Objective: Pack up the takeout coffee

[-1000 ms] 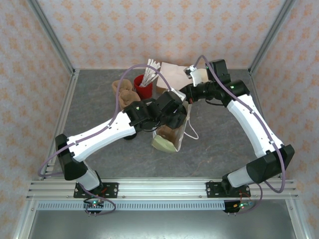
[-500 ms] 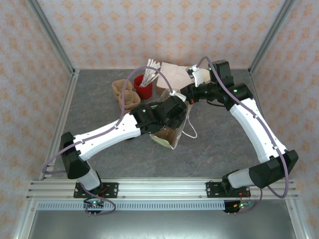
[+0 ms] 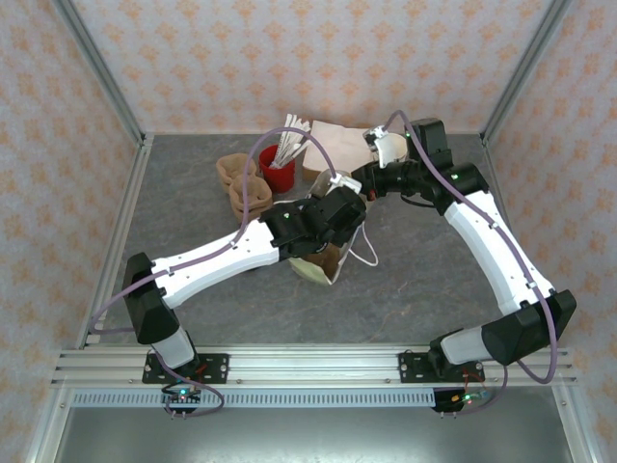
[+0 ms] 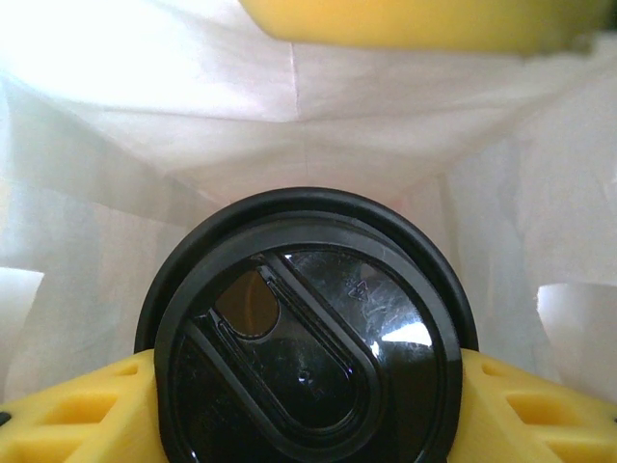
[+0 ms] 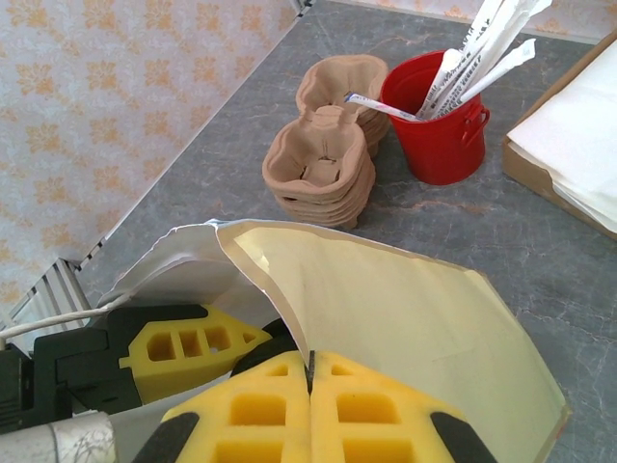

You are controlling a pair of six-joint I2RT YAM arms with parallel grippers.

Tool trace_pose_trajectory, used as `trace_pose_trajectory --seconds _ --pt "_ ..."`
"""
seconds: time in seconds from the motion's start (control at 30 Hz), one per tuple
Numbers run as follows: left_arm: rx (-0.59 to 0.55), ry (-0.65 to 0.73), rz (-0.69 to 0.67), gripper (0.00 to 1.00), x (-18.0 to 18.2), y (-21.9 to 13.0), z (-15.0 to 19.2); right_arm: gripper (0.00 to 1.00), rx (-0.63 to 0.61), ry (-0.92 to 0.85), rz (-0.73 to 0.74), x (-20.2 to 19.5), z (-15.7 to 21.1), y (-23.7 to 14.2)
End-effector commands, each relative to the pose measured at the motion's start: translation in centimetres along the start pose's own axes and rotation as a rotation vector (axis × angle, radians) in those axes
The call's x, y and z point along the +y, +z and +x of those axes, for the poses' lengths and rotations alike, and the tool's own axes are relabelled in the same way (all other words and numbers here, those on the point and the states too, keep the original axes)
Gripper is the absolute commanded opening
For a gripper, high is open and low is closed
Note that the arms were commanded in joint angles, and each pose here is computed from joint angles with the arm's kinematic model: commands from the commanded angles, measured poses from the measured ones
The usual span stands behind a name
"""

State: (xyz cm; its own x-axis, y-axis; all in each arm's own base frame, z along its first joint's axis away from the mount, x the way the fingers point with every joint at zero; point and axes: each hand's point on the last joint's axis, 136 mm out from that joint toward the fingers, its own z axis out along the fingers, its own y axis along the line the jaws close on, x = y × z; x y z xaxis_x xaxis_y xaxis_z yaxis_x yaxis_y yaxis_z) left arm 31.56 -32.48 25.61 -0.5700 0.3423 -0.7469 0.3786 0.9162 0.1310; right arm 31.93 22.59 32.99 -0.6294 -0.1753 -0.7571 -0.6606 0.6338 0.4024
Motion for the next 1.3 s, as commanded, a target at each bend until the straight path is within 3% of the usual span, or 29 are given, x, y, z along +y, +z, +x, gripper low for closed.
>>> trace_pose_trajectory --seconds 0.0,0.13,0.57,1.27 --pt "0.016 0.000 0.018 0.61 -1.3 1.7 0.6 0.00 -0.043 -0.028 -0.106 2.8 -1.0 -0.6" --pt "0.021 -0.013 0.080 0.61 -2.3 1.7 0.8 0.00 -0.051 -0.019 -0.112 2.7 -1.5 -0.3" --pt "0.032 -0.045 -0.048 0.60 0.5 3.1 1.6 0.00 -0.065 0.006 -0.119 2.8 -2.1 -0.3" --pt "0.089 -0.041 -0.001 0.59 0.2 2.8 3.7 0.00 -0.143 0.028 -0.034 1.8 -3.5 -1.0"
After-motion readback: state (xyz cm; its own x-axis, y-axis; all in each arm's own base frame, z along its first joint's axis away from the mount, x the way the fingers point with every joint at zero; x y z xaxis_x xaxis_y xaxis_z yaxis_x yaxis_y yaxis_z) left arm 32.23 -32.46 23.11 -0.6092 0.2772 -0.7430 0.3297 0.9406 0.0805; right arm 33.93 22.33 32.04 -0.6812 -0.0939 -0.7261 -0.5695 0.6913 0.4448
